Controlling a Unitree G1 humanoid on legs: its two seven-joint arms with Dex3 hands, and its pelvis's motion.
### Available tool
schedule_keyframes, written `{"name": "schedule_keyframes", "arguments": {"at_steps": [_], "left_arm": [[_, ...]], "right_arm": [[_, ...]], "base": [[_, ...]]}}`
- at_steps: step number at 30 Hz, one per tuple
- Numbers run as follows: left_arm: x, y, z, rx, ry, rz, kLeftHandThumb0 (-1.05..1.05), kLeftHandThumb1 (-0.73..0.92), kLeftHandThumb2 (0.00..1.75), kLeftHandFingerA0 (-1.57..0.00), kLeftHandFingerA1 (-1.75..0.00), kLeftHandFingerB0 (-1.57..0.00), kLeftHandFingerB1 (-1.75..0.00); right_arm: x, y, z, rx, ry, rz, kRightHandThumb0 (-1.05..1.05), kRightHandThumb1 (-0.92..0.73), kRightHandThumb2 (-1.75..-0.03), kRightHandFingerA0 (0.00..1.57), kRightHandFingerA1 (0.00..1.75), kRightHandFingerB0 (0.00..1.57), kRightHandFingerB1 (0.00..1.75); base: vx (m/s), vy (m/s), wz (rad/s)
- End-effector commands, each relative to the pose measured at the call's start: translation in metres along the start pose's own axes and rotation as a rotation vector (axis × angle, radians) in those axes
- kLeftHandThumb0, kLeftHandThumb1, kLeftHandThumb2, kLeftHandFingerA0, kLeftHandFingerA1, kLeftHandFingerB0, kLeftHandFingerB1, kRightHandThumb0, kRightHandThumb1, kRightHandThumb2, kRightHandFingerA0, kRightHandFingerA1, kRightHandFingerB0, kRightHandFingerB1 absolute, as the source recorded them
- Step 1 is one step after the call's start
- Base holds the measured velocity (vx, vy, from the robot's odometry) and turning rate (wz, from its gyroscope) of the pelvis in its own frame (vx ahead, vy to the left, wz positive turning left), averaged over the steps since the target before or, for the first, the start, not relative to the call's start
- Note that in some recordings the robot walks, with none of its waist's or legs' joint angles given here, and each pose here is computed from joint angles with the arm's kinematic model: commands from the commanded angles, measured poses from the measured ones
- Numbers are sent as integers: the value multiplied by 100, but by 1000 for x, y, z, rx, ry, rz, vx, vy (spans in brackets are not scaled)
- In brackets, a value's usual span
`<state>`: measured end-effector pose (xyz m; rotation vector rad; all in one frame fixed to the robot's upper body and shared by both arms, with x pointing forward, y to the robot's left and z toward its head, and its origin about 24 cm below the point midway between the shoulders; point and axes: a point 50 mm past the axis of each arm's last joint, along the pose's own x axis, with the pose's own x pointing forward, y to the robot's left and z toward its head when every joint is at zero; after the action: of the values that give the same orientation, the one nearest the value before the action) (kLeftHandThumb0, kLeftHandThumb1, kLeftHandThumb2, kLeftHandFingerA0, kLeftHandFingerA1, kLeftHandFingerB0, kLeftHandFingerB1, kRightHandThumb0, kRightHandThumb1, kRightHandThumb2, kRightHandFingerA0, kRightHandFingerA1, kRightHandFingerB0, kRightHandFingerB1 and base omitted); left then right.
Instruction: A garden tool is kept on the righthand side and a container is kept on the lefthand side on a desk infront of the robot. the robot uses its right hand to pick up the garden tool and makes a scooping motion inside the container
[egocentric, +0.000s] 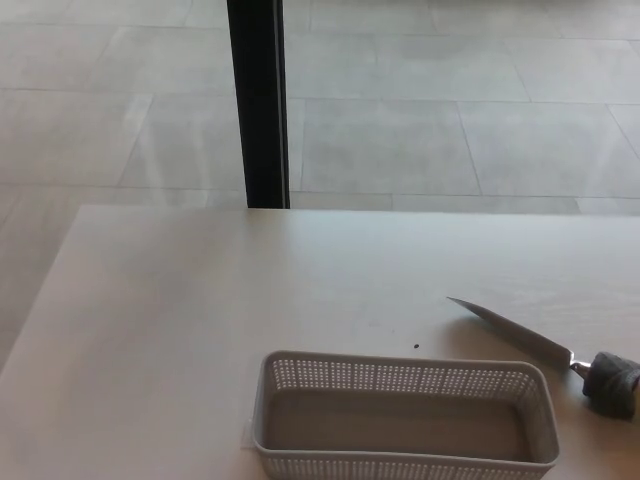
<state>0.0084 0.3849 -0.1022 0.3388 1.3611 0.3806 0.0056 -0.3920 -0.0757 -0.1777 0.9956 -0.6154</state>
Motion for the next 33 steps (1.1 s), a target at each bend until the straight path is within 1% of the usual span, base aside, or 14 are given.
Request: {"name": "schedule_keyframes", "arguments": {"at_steps": [1, 3, 4, 5, 17, 18, 20, 21, 23, 24, 25, 26, 30, 33], "left_arm": [[-1, 5, 2, -21, -8, 3, -50, -3, 122, -86, -105, -76, -96], [-1, 8, 3, -22, -1, 15, -51, -5, 121, -85, -104, -76, -94], [-1, 8, 4, -33, -8, 11, -46, -8, 124, -86, -107, -77, -97], [-1, 8, 4, -51, -15, 3, -48, -7, 123, -87, -106, -78, -97], [-2, 6, -4, -31, -3, -6, -57, 7, 111, -99, -106, -80, -94], [-2, 6, -4, -34, 4, 0, -54, 7, 109, -98, -105, -79, -93], [-1, 6, -1, -57, -2, -5, -47, -8, 122, -87, -107, -75, -97], [-1, 6, 0, -58, -5, -8, -52, 5, 114, -98, -107, -80, -95], [-1, 6, 0, -43, 6, -19, -47, 5, 108, -93, -103, -77, -92], [-1, 6, 0, -50, 9, -18, -46, 3, 108, -93, -103, -77, -92], [-1, 6, 0, -54, 10, -17, -46, 3, 108, -93, -103, -77, -92], [-1, 6, 0, -52, 3, -17, -51, -7, 122, -86, -105, -76, -96], [-1, 5, 3, -19, -17, -23, -54, -6, 123, -87, -106, -76, -97], [0, 4, 2, -48, -4, -11, -52, -5, 118, -88, -105, -76, -96]], "right_arm": [[12, -30, 19, 443, -40, -150, -88, -61, -104, 2, 57, 1, 36], [11, -50, 47, 559, -186, -173, -94, -67, -109, 0, 38, 0, 34], [12, -52, 52, 550, -198, -184, -91, -86, -65, 0, 30, 0, 12], [12, -67, 78, 565, -261, -212, -105, -73, -112, 0, 30, 0, 26], [-58, -102, 254, 468, -971, -128, -98, -64, -106, 0, 23, 14, 40], [-66, -98, 268, 408, -1020, -122, -101, -77, -64, 0, 41, 3, 49], [-76, -91, 285, 373, -1094, -73, -96, -59, -104, 3, 44, 3, 46], [-82, -84, 297, 322, -1125, -58, -104, -72, -64, 0, 71, 6, 53], [-98, -63, 320, 168, -1199, -17, -43, -21, -93, 7, 59, 9, 58], [-102, -56, 326, 96, -1214, -10, -102, -77, -63, 13, 82, 10, 62], [-104, -53, 328, 64, -1220, -7, -102, -77, -63, 13, 82, 10, 62], [-105, -40, 335, -10, -1202, 47, -105, -65, -106, 17, 74, 0, 56], [-113, -5, 344, -236, -1182, 118, -96, -75, -63, 0, 65, 6, 49], [-107, 24, 340, -496, -1152, 138, -87, -60, -100, 7, 23, 5, 20]], "base": [[0, 0, 0], [0, 0, 0], [0, 0, 0], [0, 0, 0], [0, 0, 0], [0, 0, 0], [0, 0, 0], [0, 0, 0], [0, 0, 0], [0, 0, 0], [0, 0, 0], [0, 0, 0], [0, 0, 0], [0, 0, 0]]}}
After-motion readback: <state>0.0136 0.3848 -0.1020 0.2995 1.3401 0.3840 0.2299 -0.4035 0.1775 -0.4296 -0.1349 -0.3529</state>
